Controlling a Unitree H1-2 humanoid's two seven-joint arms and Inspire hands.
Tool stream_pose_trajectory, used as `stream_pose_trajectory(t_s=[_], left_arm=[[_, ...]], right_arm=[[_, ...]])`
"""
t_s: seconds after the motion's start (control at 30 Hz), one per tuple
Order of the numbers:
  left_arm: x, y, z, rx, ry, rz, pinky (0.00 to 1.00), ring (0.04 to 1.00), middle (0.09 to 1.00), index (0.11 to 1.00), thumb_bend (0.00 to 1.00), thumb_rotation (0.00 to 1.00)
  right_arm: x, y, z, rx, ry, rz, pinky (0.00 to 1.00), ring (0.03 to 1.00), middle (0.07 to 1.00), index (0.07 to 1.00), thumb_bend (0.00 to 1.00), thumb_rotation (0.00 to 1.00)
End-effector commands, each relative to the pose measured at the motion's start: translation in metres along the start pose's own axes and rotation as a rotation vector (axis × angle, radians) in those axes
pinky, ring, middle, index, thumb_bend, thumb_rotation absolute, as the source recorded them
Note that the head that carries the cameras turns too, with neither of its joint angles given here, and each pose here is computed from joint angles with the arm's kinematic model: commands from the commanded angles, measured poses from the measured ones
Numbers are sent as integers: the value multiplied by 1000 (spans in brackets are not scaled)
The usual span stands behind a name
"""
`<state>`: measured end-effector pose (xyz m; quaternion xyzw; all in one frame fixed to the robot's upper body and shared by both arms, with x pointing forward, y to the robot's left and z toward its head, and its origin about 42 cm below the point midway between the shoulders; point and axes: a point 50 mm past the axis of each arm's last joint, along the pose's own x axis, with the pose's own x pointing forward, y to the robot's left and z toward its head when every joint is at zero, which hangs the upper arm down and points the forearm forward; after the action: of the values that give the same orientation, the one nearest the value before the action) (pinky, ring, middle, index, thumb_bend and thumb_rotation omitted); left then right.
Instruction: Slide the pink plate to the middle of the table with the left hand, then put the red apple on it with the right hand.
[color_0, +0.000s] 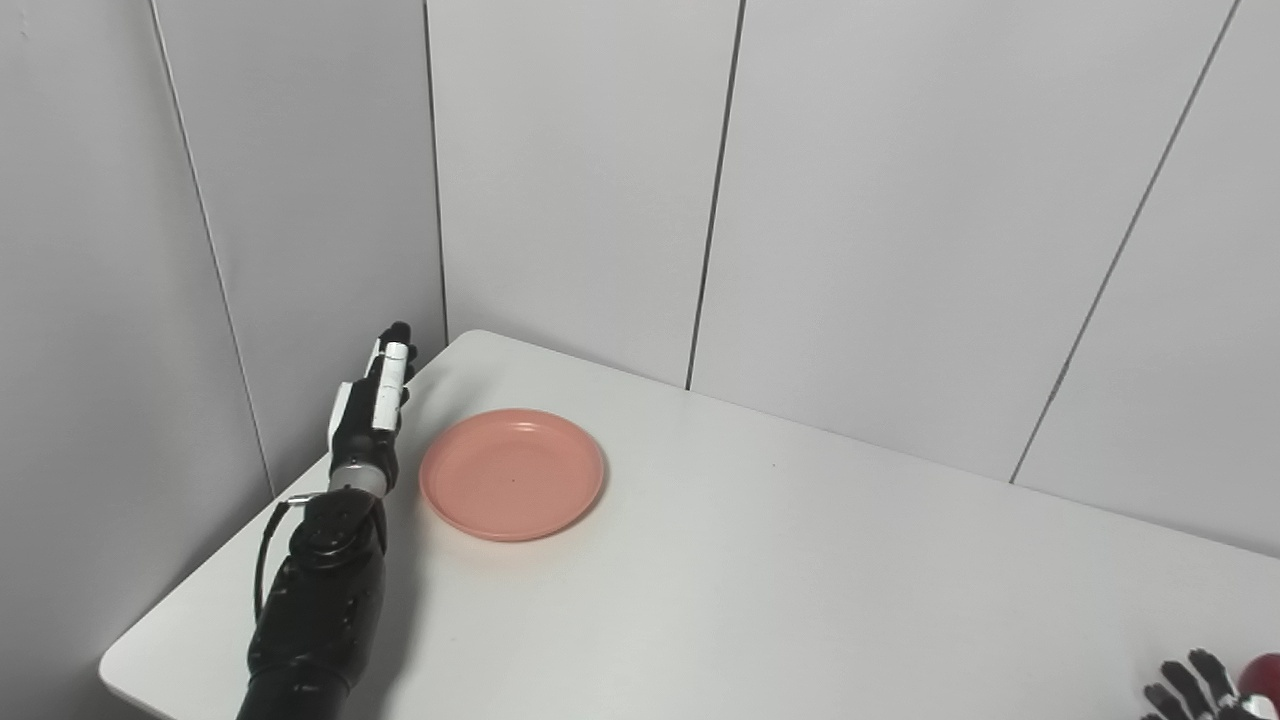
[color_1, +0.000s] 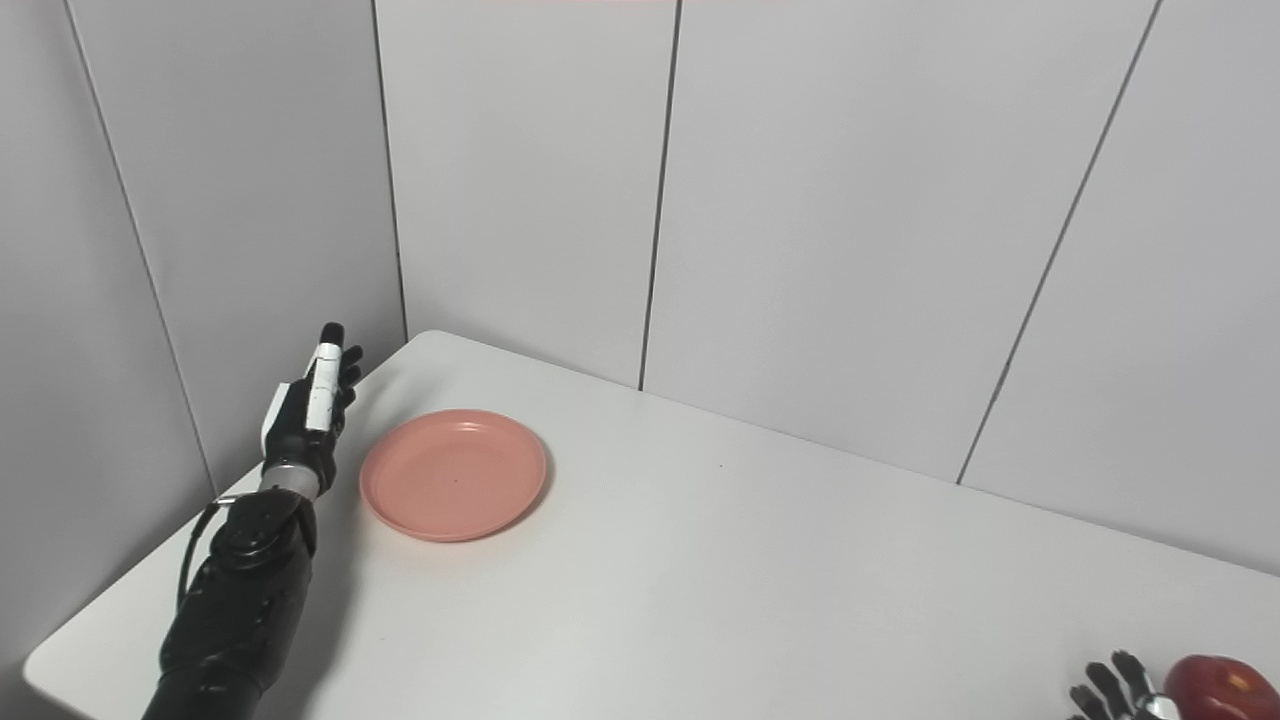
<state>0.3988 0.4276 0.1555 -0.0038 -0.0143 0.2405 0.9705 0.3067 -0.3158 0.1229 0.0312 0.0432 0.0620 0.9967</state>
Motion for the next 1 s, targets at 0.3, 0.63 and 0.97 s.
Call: stream_pose_trajectory(t_s=[0.3,0.63,0.97], left_arm=[[41,9,28,-40,-103,1,854,844,847,882,1000,932],[37,-1,-2,-48,-43,-37,842,845,847,896,948,922],[32,-16,-23,-36,23,-65,835,853,869,936,901,940]], right_arm=[[-4,-1,0,-5,48,2,1000,960,963,1000,732,1000],[-6,1,3,-3,48,-1,986,945,957,996,724,1000],[-8,7,7,-9,46,-2,994,951,963,1000,706,1000]])
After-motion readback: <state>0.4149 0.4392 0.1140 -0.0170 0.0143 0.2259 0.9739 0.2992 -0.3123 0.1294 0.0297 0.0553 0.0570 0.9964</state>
